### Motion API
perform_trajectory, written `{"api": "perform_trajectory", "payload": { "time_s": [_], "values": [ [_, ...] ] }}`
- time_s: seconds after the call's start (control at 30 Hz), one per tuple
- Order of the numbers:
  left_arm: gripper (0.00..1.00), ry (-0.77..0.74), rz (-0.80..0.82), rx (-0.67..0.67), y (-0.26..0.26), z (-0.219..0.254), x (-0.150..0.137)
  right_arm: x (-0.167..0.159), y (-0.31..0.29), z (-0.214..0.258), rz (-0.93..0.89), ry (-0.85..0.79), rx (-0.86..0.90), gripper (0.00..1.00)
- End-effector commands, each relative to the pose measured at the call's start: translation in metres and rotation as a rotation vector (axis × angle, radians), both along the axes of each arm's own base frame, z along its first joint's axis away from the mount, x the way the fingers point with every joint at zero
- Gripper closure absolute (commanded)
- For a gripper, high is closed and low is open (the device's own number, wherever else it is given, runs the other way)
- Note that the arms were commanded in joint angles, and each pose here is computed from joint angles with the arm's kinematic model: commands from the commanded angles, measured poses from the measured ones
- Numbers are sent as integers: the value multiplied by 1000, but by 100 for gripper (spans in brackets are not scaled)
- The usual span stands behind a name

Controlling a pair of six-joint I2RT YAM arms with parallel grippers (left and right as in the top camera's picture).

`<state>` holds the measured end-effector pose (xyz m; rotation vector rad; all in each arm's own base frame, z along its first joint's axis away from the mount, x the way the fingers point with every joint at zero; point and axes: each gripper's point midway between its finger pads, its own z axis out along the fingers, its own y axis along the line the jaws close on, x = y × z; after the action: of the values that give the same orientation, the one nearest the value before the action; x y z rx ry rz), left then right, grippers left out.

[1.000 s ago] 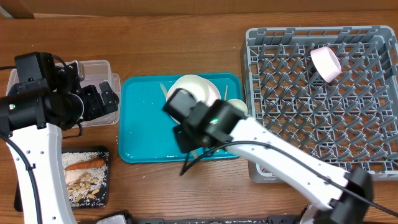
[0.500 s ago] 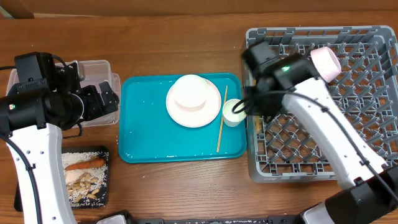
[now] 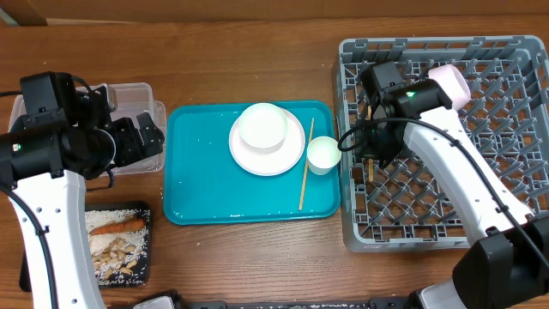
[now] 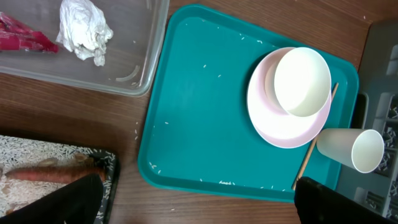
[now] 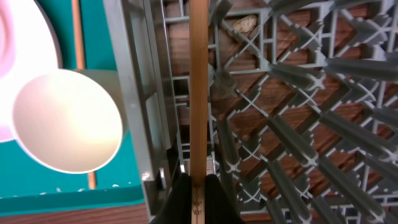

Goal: Sort waste into correct bins and load items into the dishwasher
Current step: 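Move the right gripper back over the second chopstick on the tray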

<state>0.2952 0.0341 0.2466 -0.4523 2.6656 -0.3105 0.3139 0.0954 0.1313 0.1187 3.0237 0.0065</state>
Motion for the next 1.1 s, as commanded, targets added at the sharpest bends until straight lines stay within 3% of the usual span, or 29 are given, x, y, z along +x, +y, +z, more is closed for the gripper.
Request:
{"api": "perform_trajectory", "payload": {
  "time_s": [0.0, 0.13, 0.2, 0.3, 0.47, 0.67, 0.83, 0.87, 0.93, 1.07],
  "values": [
    [0, -20, -6, 17, 3, 6, 2, -3, -3, -3, 36, 0, -8, 96],
    [0, -20, -6, 17, 3, 6, 2, -3, -4, -4, 57, 2, -11, 93],
    [0, -20, -6, 17, 3, 6, 2, -4, -4, -4, 57, 2, -11, 76],
    [0, -20, -6, 17, 3, 6, 2, -3, -3, -4, 56, 0, -10, 67],
    [0, -20, -6, 17, 3, 6, 2, -1, -2, 6, 51, -14, 0, 67],
    [0, -20, -6, 17, 3, 6, 2, -17, 49, 53, 52, -29, 258, 67],
    [0, -20, -6, 17, 3, 6, 2, -33, 88, 65, 2, -37, 326, 67],
    [0, -20, -6, 17, 3, 6, 2, -37, 97, 65, -28, -24, 341, 63],
    [0, -20, -6, 17, 3, 6, 2, -48, 116, 61, -64, 8, 375, 0],
    [0, -20, -6, 17, 3, 6, 2, -63, 153, 51, 18, -3, 396, 0]
  ]
}}
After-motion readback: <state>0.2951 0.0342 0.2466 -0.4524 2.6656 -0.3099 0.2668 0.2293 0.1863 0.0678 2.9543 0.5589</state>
